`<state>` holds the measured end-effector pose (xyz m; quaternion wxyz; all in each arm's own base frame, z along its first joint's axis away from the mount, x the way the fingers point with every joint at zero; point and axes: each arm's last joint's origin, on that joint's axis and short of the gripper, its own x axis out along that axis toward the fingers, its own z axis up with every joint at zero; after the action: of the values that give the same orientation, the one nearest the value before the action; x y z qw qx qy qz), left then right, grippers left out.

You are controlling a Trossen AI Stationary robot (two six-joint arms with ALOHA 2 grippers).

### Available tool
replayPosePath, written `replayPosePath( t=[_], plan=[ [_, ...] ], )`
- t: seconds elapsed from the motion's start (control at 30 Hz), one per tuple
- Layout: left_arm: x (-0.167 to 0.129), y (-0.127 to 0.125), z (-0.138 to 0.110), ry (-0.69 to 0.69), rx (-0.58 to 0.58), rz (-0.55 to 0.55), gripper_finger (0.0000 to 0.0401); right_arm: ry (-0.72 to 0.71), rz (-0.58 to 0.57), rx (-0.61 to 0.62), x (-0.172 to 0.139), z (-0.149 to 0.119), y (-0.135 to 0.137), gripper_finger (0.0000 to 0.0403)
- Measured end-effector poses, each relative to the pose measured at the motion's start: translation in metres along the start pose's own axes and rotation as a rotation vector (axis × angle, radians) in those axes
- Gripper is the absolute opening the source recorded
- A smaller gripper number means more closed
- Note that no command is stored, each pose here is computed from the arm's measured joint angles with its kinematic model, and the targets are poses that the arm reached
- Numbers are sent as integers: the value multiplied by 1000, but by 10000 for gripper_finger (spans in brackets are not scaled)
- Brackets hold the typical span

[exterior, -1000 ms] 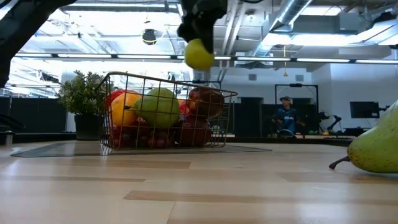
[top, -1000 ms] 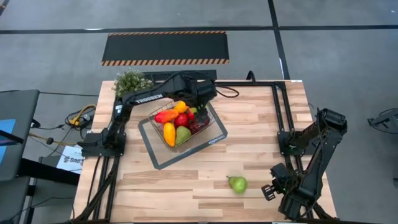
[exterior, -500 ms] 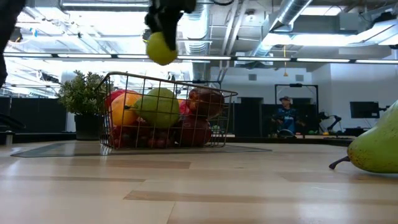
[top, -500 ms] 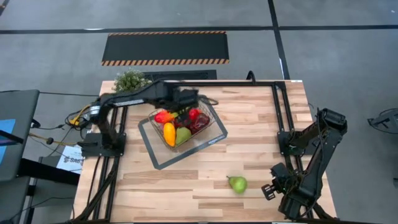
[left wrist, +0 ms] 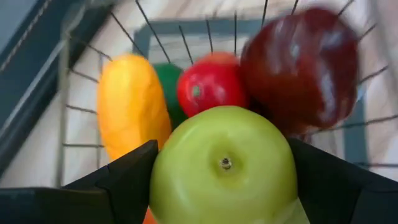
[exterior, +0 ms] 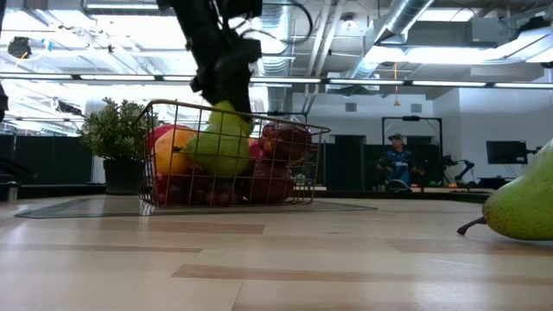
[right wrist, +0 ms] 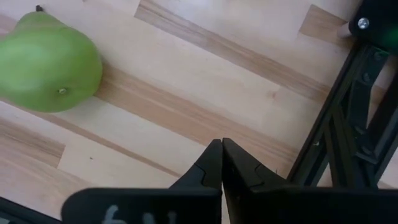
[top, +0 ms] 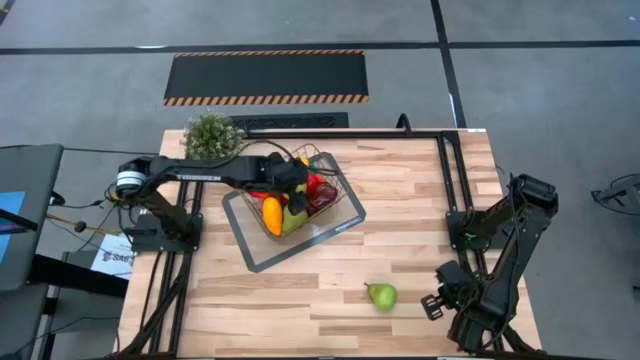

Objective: Build produce basket
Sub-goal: Put the green apple into the gold wire basket, then put the green pear into the gold wire basket

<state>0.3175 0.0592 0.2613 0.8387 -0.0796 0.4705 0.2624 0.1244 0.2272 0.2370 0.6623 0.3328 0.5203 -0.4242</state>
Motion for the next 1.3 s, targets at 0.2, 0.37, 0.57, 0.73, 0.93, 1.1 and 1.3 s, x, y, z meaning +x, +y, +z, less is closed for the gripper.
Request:
replayPosePath(
  t=[0.2,0.37,0.57,0.73,0.93,1.1,1.3],
  plan=[
    [22,-10,-1,-12,3,-47,304,1,1,0,0,0,0,21],
    [24,-13,-2,-15,-14,-25,310,1,0,0,0,0,0,24],
    [35,-16,-4,23,-60,-41,350,3,1,0,0,0,0,24],
    [32,-18,-4,35,-59,-53,378,2,-1,0,0,0,0,24],
    [7,-16,14,25,-5,-65,387,0,-3,0,0,0,0,22],
    [-21,-26,38,-44,-19,-205,387,15,17,4,0,-1,2,24],
    [-45,-75,54,-276,65,-484,387,39,47,10,0,-4,4,23]
  ],
)
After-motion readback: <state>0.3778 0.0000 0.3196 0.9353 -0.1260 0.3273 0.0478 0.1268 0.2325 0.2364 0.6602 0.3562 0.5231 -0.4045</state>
